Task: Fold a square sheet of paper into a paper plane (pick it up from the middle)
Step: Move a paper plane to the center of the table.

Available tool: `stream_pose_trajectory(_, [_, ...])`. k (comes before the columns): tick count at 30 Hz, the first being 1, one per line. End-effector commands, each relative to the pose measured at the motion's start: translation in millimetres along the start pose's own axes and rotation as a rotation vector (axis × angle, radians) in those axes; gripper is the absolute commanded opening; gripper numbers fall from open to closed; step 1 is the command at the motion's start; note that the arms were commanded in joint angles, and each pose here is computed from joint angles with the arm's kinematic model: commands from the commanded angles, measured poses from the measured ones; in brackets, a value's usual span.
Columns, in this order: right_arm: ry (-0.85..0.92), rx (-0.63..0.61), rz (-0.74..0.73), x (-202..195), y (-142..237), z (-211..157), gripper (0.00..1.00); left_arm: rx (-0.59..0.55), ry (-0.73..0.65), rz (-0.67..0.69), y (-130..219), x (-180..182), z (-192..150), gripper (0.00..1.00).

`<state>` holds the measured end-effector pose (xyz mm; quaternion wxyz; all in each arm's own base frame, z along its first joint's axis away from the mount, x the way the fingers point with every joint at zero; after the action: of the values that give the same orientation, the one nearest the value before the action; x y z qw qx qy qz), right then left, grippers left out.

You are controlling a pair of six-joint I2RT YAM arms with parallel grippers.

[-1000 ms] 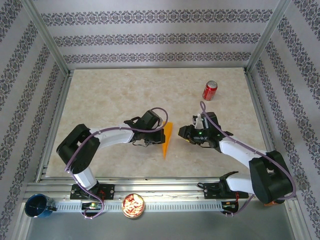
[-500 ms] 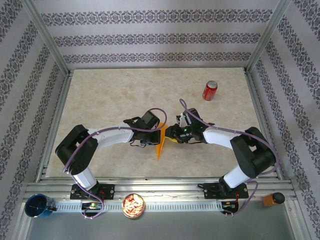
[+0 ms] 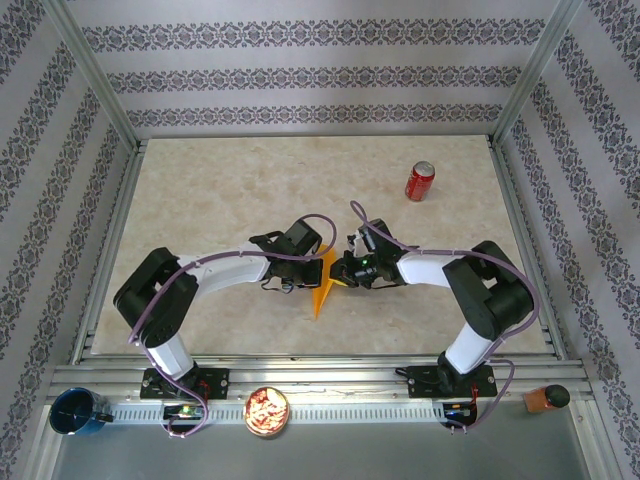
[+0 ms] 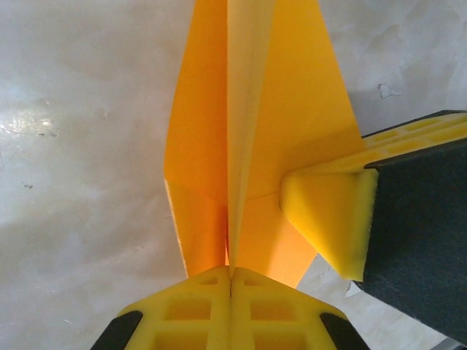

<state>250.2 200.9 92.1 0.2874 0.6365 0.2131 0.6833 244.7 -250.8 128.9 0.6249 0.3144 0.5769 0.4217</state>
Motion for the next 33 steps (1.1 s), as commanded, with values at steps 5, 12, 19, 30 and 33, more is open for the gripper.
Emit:
stream_pose_trajectory(5, [-0.023,-0.014,0.088,-11,-5,-1,0.1,0.046,-0.029,0.001,-6,-6,-3,0.1])
stream_pose_trajectory(12, [-0.078,-0.054,0.162,-26,-7,-3,0.09,0.06,-0.028,-0.001,-11,-5,-3,0.18])
stream_pose_trajectory(19, [-0.064,-0.05,0.141,-27,-5,-5,0.1,0.058,-0.022,0.0,-12,-6,-3,0.22])
stream_pose_trajectory(30, [-0.062,-0.047,0.127,-27,-4,-5,0.1,0.01,-0.05,0.026,-3,-5,0,0.33])
stream_pose_trajectory(33, [-0.061,-0.046,0.127,-26,-5,-6,0.1,0.01,-0.053,0.028,-4,-4,0,0.34])
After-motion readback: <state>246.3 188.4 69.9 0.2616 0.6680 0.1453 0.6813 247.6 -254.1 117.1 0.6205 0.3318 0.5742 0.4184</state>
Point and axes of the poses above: each hand's point on the last joint's axis, 136 mm out from that joint toward the fingers, its own y axis back along the fingers, its own x axis along the line the jaws close on, z = x × y, the point moved 9 cm from there along y, back along the fingers, and after that the axes turned 7 degrees about y, right-handed, at the moved point
